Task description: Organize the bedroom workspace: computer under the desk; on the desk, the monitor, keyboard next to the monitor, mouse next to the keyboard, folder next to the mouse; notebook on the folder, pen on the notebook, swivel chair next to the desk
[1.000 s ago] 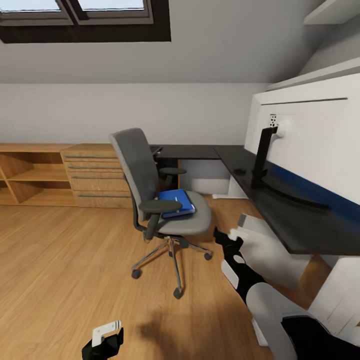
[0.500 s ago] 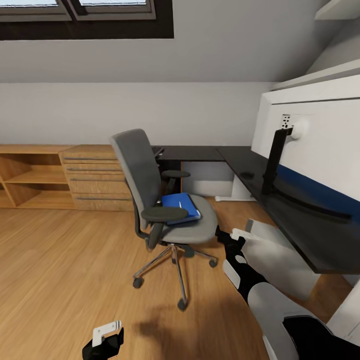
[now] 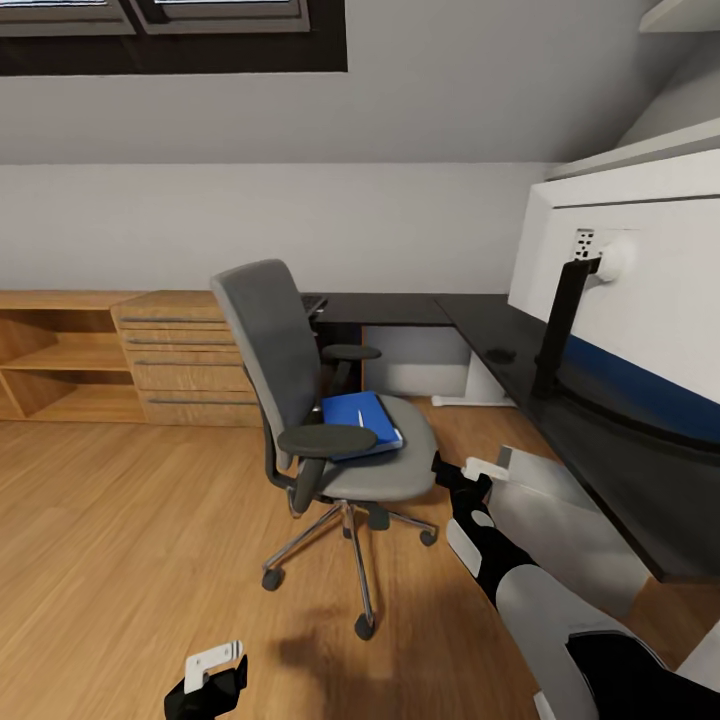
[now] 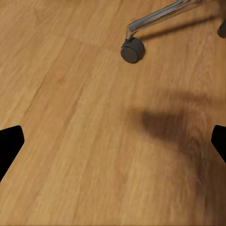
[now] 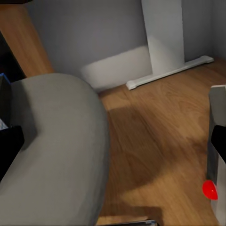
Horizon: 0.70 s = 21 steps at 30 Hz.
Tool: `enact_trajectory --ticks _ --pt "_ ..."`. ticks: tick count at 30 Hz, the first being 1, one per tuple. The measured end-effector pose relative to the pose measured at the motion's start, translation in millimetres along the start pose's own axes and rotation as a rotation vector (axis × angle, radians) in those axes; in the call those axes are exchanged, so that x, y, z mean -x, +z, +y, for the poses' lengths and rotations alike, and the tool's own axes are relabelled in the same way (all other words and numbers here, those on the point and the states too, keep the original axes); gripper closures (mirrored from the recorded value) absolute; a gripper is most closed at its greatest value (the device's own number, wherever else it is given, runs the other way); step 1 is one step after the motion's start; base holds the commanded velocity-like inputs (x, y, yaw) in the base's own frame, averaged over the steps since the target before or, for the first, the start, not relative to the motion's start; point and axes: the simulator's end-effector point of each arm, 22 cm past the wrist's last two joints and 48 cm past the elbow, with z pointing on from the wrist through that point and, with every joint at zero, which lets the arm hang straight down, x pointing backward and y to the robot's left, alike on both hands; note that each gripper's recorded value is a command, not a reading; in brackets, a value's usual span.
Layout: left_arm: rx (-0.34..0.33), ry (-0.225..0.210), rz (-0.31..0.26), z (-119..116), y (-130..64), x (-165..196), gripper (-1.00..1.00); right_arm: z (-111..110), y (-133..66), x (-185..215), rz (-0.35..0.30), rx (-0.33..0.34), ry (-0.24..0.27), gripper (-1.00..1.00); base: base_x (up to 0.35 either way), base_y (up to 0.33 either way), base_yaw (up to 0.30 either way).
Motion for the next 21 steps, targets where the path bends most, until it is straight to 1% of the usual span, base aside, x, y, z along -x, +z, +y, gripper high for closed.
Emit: enact_trajectory --ticks 6,21 --pt "0.0 -0.001 -0.002 1 4.0 -7 -1.0 -3 -1.0 -8 -0.002 0.0 0.001 -1.0 0.005 0.0 0.0" --pt "0.015 0.006 0.056 6 11.4 -35 -1.0 -13 7.1 -49 0.054 -0.016 -0.009 -1.0 0.0 0.0 0.0"
